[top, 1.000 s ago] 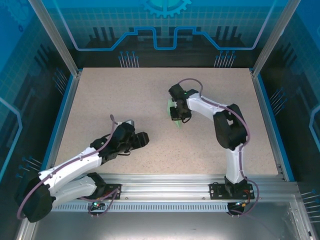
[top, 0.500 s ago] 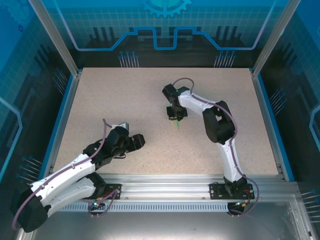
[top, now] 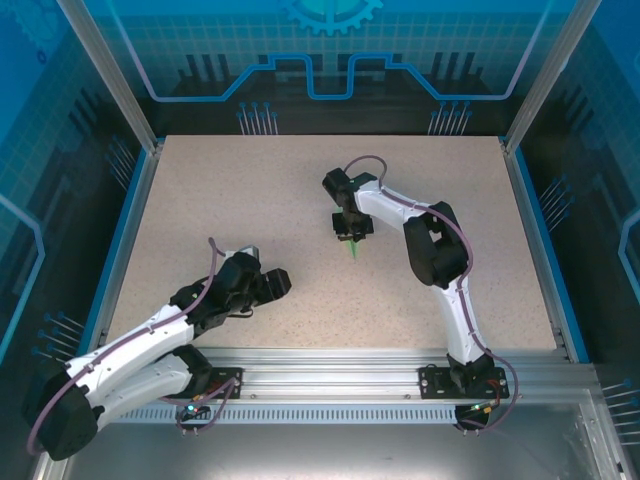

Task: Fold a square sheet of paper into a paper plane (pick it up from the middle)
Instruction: Move a paper plane to the center of the table, then reset both arms

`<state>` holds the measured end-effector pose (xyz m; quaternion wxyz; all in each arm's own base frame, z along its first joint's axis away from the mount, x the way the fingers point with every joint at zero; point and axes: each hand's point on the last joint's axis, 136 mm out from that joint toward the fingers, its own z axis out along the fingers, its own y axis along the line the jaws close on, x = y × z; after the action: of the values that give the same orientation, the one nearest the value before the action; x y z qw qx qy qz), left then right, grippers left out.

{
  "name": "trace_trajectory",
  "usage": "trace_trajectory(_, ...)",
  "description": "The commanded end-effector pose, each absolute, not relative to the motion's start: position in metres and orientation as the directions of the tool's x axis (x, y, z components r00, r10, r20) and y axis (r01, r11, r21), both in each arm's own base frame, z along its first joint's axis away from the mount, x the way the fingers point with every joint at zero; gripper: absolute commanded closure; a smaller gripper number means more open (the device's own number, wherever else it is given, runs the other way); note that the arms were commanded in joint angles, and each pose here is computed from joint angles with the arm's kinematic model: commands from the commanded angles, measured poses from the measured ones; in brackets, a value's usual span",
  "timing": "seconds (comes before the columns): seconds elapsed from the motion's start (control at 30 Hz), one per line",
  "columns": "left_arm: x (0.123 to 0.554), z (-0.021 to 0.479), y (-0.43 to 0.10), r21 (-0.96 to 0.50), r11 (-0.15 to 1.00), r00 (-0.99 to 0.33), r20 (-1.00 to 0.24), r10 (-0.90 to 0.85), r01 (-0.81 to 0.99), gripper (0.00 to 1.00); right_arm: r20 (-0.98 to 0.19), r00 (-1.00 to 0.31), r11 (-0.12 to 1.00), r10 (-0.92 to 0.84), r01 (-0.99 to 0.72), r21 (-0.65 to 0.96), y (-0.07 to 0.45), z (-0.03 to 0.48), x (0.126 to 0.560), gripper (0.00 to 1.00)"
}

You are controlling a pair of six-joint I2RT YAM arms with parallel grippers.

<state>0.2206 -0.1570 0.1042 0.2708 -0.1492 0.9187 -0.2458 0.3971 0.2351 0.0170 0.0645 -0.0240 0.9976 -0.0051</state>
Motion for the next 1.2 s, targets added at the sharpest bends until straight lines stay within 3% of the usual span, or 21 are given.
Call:
trace_trajectory(0.0, 0.22, 0.107, -0.158, -0.529, 0.839, -0.818, -0.421, -0.393, -0.131, 0.25, -0.123, -0.991, 0.998, -0.053, -0.055, 0.014, 0.239, 0.042, 0.384, 0.75)
trace_trajectory(0.2, 0.221, 0.106, -0.158, -0.518, 0.845, -0.822, -0.42, -0.384, -0.131, 0.24, -0.186, -0.981, 0.996, -0.061, -0.071, 0.047, 0.239, 0.082, 0.38, 0.61)
trace_trajectory(0.3, 0.223, 0.107, -0.159, -0.511, 0.85, -0.824, -0.424, -0.376, -0.125, 0.24, -0.225, -0.971, 0.994, -0.079, -0.093, 0.053, 0.24, 0.103, 0.376, 0.58)
trace_trajectory(0.47, 0.227, 0.115, -0.154, -0.481, 0.87, -0.809, -0.467, -0.357, -0.107, 0.21, -0.423, -0.9, 0.993, -0.11, -0.118, -0.006, 0.223, 0.178, 0.369, 0.49)
trace_trajectory(0.6, 0.233, 0.121, -0.14, -0.427, 0.898, -0.774, -0.531, -0.346, -0.108, 0.09, -0.654, -0.744, 0.991, -0.135, -0.095, -0.096, 0.187, 0.251, 0.349, 0.31)
trace_trajectory(0.63, 0.235, 0.123, -0.136, -0.407, 0.907, -0.762, -0.55, -0.34, -0.111, 0.06, -0.706, -0.698, 0.992, -0.123, -0.074, -0.1, 0.173, 0.266, 0.342, 0.12)
trace_trajectory(0.67, 0.237, 0.125, -0.13, -0.386, 0.915, -0.749, -0.57, -0.338, -0.119, 0.02, -0.742, -0.661, 0.992, -0.114, -0.04, -0.117, 0.155, 0.274, 0.336, 0.03)
trace_trajectory(0.7, 0.238, 0.126, -0.125, -0.368, 0.921, -0.738, -0.585, -0.336, -0.127, 0.02, -0.77, -0.629, 0.991, -0.106, -0.001, -0.135, 0.139, 0.279, 0.33, 0.01)
trace_trajectory(0.87, 0.248, 0.134, -0.094, -0.253, 0.951, -0.661, -0.685, -0.304, -0.176, 0.02, -0.836, -0.546, 0.955, -0.051, 0.219, -0.202, 0.046, 0.254, 0.307, 0.0)
trace_trajectory(1.0, 0.255, 0.141, -0.063, -0.155, 0.956, -0.59, -0.759, -0.277, -0.249, 0.02, -0.835, -0.541, 0.933, -0.102, 0.24, -0.269, 0.007, 0.199, 0.303, 0.0)
trace_trajectory(1.17, 0.267, 0.149, -0.031, -0.071, 0.952, -0.533, -0.815, -0.229, -0.299, 0.01, -0.823, -0.567, 0.977, 0.015, 0.183, -0.108, -0.006, 0.135, 0.305, 0.01)
